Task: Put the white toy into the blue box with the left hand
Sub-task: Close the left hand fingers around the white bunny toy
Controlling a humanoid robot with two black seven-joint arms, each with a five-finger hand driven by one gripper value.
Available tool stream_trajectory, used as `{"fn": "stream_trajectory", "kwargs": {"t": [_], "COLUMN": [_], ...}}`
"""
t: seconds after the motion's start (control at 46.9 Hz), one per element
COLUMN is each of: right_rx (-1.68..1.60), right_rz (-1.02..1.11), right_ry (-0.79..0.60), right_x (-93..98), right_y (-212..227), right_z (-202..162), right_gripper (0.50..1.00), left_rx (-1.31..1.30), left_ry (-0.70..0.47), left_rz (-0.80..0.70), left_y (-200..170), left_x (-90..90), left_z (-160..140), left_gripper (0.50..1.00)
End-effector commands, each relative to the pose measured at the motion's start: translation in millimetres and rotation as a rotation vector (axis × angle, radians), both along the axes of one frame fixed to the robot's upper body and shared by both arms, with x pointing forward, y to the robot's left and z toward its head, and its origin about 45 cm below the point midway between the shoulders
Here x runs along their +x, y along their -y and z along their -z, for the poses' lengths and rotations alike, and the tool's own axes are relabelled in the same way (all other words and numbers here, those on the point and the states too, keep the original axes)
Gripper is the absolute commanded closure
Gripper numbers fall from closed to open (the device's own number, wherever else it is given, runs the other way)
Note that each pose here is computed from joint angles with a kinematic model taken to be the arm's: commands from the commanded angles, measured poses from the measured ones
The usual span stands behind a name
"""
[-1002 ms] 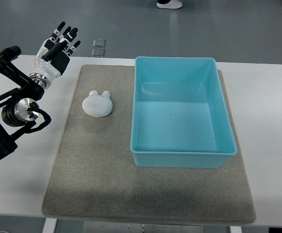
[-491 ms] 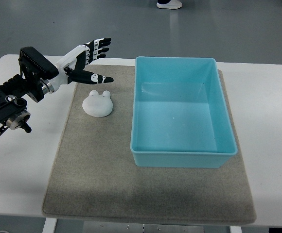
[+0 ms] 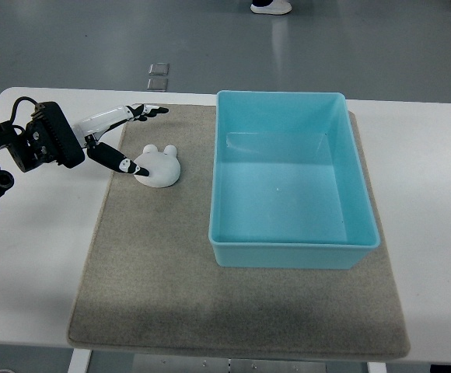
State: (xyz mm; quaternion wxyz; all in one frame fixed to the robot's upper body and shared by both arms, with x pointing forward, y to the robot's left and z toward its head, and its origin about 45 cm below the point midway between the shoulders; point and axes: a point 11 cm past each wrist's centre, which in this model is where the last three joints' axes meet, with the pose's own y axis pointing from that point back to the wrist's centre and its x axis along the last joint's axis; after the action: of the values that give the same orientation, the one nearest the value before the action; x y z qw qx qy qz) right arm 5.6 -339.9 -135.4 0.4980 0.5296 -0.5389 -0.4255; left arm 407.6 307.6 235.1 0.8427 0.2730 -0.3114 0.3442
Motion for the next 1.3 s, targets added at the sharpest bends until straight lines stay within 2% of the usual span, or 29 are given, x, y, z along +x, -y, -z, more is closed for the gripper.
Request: {"fn": "stream_trajectory", "kwargs": {"t": [0.0,0.32,0.576,0.704,0.853,1.002,1.13,1.237,1.28], "right_rx": [0.0,0.0,0.0,0.0,0.0,0.0,0.0,0.0,0.0], "right_rz": [0.0,0.0,0.0,0.0,0.0,0.0,0.0,0.0,0.0], "right_ry": [0.0,0.0,0.0,0.0,0.0,0.0,0.0,0.0,0.0], "right_x": [0.0,0.0,0.0,0.0,0.0,0.0,0.0,0.0,0.0], "right_y": [0.0,0.0,0.0,0.0,0.0,0.0,0.0,0.0,0.0], "right_z": [0.0,0.0,0.0,0.0,0.0,0.0,0.0,0.0,0.0], "right_gripper": [0.564,0.564,0.564,0.564,0.564,0.564,0.564,0.564,0.564], "left_rx": [0.047,0.135,0.191,0.2,0.201,0.197,0.191,0.191,0.188], "left_ry": [0.005,0.042,0.065,0.07,0.076,0.08,0.089,0.089,0.091], "left_rz": [0.019,0.06,0.078,0.081,0.083,0.085,0.085,0.085,0.084], "left_y": [-1.7,-4.5,-0.8,-0.3,1.7,4.1,8.2,8.4,9.0], "left_x": [-2.4,-5.3,-10.3,-11.1,-10.0,-9.3,-8.6,-8.5,-8.3], "left_z": [3.0,5.8,19.8,21.8,21.2,21.3,23.3,23.6,23.5], "left_gripper": [0.506,0.519,0.594,0.609,0.683,0.855,0.949,0.999,1.0]}}
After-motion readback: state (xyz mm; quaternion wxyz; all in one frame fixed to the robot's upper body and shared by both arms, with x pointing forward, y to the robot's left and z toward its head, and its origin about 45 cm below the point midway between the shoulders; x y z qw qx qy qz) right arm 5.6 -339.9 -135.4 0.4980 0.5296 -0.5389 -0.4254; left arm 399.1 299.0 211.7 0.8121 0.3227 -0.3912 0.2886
